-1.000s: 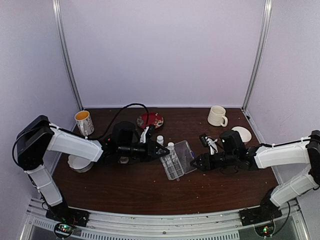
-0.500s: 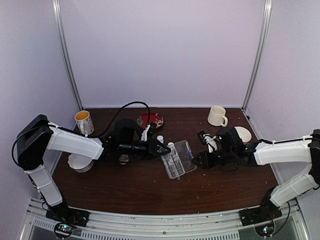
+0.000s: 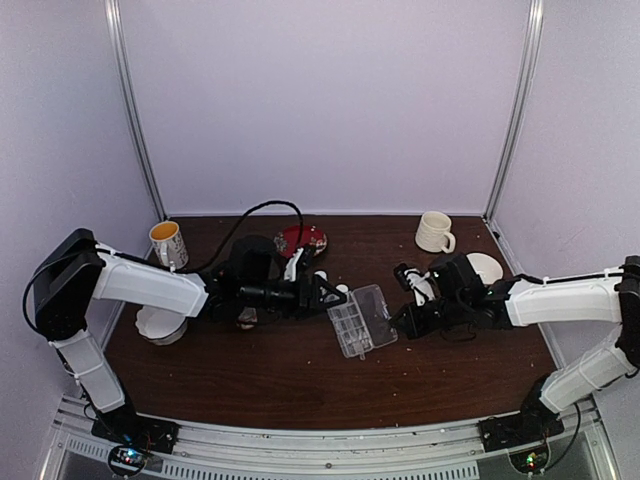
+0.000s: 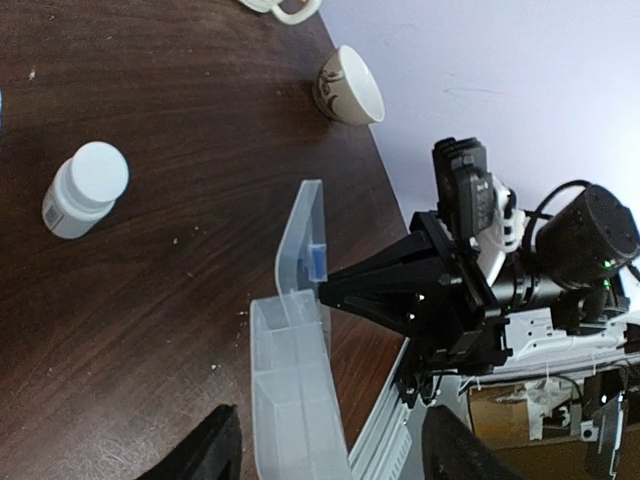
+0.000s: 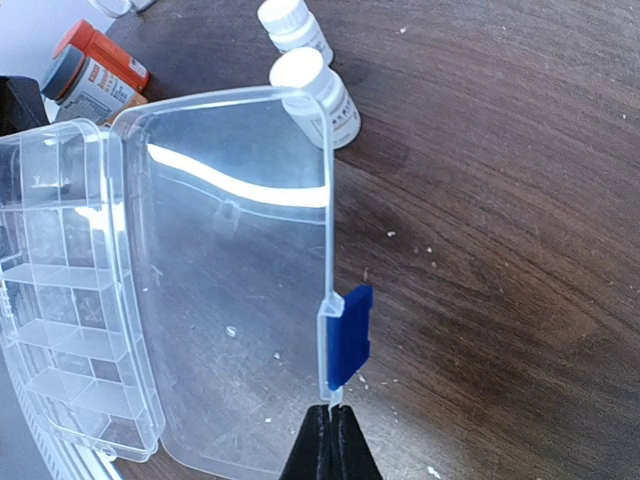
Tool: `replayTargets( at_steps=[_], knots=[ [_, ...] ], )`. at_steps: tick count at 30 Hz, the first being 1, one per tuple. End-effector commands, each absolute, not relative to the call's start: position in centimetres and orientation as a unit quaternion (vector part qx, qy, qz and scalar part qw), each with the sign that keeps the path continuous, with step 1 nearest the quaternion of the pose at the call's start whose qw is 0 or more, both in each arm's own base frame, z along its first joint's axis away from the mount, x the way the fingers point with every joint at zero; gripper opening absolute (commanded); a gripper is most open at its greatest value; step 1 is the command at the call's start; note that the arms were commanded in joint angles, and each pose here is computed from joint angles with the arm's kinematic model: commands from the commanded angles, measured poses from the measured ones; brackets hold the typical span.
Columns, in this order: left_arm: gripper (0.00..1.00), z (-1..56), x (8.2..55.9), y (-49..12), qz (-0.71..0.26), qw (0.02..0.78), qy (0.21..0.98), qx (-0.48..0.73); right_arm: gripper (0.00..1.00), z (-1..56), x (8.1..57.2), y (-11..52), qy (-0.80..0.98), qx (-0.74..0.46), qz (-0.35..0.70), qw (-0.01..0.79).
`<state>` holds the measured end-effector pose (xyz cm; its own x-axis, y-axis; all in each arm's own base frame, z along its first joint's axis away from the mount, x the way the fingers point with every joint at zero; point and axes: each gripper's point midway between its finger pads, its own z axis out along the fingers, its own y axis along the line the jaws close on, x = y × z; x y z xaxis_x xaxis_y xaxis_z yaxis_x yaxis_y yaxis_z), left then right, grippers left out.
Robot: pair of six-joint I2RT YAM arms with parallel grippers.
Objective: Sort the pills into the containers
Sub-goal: Open the lid of the pill container, then place the pill container at the center of the board.
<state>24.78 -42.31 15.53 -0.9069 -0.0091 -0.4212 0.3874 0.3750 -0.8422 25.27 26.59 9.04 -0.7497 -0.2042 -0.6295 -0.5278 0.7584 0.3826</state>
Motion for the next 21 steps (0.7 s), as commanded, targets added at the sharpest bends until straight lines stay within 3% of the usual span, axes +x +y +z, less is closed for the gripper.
replayTargets(
  at_steps=[1, 14, 16, 18, 21],
  knots=[
    [0.69, 14.5, 25.6, -42.2, -0.509, 0.201, 0.827, 0.127, 0.00, 8.9, 25.9, 26.0, 0.906, -0.196, 0.245, 0.283],
    [0.75, 13.2, 26.9, -40.0, -0.412, 0.238, 0.868, 0.144, 0.03, 5.4, 26.7, 21.9, 0.956, -0.168, 0.092, 0.222],
    [0.74, 13.4, 26.8, -40.0, -0.412, 0.238, 0.867, 0.149, 0.13, 5.2, 26.9, 21.8, 0.958, -0.169, 0.078, 0.218],
    [0.74, 13.6, 26.6, -40.0, -0.413, 0.239, 0.865, 0.154, 0.34, 5.1, 27.2, 21.8, 0.959, -0.170, 0.069, 0.215],
    [0.73, 13.9, 26.6, -39.4, -0.398, 0.248, 0.868, 0.161, 0.49, 5.7, 27.5, 22.0, 0.957, -0.173, 0.069, 0.221]
  ],
)
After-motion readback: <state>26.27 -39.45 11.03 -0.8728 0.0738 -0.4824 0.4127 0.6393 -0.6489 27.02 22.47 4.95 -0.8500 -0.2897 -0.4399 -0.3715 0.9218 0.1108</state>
